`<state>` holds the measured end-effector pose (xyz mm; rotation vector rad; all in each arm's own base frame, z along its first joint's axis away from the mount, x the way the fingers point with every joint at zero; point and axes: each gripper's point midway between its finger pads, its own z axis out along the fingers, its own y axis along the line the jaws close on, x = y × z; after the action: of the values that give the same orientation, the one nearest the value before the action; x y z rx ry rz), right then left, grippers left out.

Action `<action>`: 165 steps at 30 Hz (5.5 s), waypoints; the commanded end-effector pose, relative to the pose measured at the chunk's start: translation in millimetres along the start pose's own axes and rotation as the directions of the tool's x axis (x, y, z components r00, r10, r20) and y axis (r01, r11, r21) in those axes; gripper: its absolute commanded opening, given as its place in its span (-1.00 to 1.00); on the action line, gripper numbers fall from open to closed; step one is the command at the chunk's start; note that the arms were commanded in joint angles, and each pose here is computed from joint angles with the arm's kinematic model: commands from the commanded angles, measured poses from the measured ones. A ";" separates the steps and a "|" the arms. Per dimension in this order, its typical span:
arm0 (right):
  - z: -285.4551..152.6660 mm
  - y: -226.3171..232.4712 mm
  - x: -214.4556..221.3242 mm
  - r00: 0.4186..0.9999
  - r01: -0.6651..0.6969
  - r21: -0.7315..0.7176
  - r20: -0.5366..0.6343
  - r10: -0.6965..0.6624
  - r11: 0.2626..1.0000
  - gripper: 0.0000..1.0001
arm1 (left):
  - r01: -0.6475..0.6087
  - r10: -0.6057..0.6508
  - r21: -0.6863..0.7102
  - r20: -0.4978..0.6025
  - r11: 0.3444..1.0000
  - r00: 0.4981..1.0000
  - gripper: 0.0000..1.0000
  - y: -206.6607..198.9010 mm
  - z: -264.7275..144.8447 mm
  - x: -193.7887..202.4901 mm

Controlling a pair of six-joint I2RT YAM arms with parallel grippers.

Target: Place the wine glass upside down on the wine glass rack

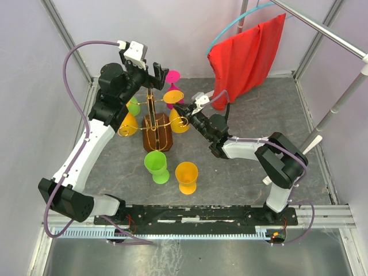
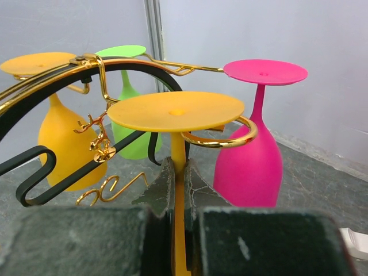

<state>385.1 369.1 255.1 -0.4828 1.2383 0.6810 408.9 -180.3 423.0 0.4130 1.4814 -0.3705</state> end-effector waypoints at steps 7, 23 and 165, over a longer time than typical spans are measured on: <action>7.0 -32.1 -23.9 0.991 0.000 0.152 0.133 -0.020 0.988 -0.96 | -0.006 0.006 0.010 0.043 1.000 0.999 0.98 -0.5 -6.5 -15.5; -25.8 -40.4 -20.8 0.989 0.023 0.201 0.140 -0.052 0.979 -0.90 | 0.006 -0.007 0.020 0.037 1.000 0.999 0.98 -2.3 -4.4 -9.5; -235.1 -157.6 -86.8 0.782 0.110 0.750 -0.471 0.409 0.653 0.49 | -0.351 0.611 0.721 -0.127 0.598 0.781 -0.95 -271.1 -117.7 64.3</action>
<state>313.2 81.7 250.2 0.1009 2.1072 0.0431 175.0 -351.8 230.9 1.8035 1.6806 -0.2620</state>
